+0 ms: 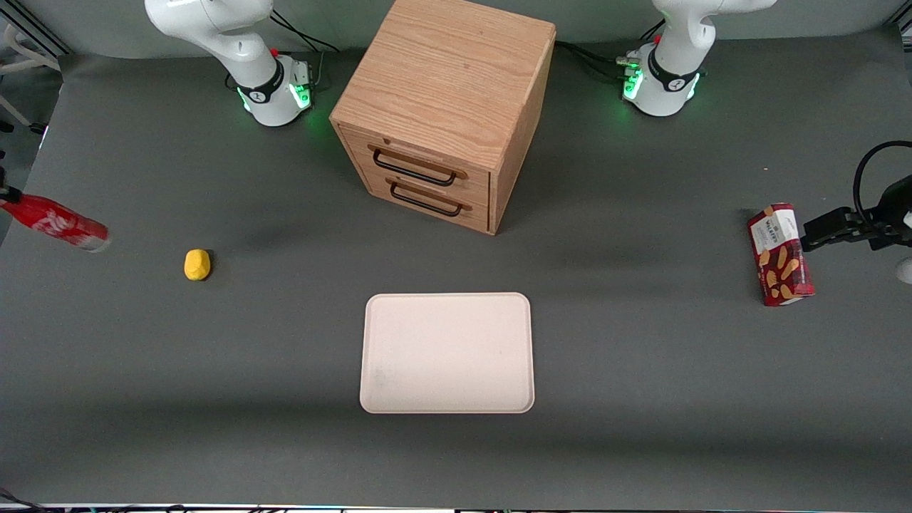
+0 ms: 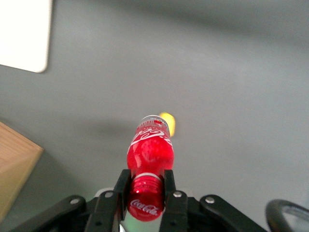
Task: Place coke bottle on tray
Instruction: 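Carry the held bottle with the right gripper to the cream tray, then lower the bottle onto the tray and open the right gripper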
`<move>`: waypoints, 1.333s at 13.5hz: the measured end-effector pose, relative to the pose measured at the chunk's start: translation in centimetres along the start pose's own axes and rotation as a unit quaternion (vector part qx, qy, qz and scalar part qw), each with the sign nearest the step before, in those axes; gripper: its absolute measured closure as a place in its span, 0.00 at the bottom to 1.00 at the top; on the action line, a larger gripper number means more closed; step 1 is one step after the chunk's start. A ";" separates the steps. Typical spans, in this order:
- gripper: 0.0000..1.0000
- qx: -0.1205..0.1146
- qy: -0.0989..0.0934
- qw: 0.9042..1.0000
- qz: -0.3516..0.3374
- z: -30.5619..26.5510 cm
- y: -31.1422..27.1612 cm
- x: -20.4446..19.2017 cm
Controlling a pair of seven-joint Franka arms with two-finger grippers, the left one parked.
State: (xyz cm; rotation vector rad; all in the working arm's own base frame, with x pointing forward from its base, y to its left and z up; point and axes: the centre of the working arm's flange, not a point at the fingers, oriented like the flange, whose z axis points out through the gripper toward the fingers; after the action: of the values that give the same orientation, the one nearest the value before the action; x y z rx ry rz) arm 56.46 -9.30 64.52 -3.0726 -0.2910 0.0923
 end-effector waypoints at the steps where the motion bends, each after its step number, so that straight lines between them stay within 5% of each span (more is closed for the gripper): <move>1: 0.68 0.010 -0.002 1.000 0.008 0.6 -3.1 2.5; 7: 0.68 0.019 -0.029 0.995 0.088 6.9 -20.7 12.5; 11: 0.68 0.029 -0.026 0.989 0.145 13.6 -27.6 17.0; 18: 0.68 -0.029 0.001 0.983 0.183 24.6 -34.5 21.3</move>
State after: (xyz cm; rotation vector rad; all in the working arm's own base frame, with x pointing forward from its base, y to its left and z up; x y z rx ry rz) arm 69.32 29.76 40.94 -3.1439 0.2790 0.0978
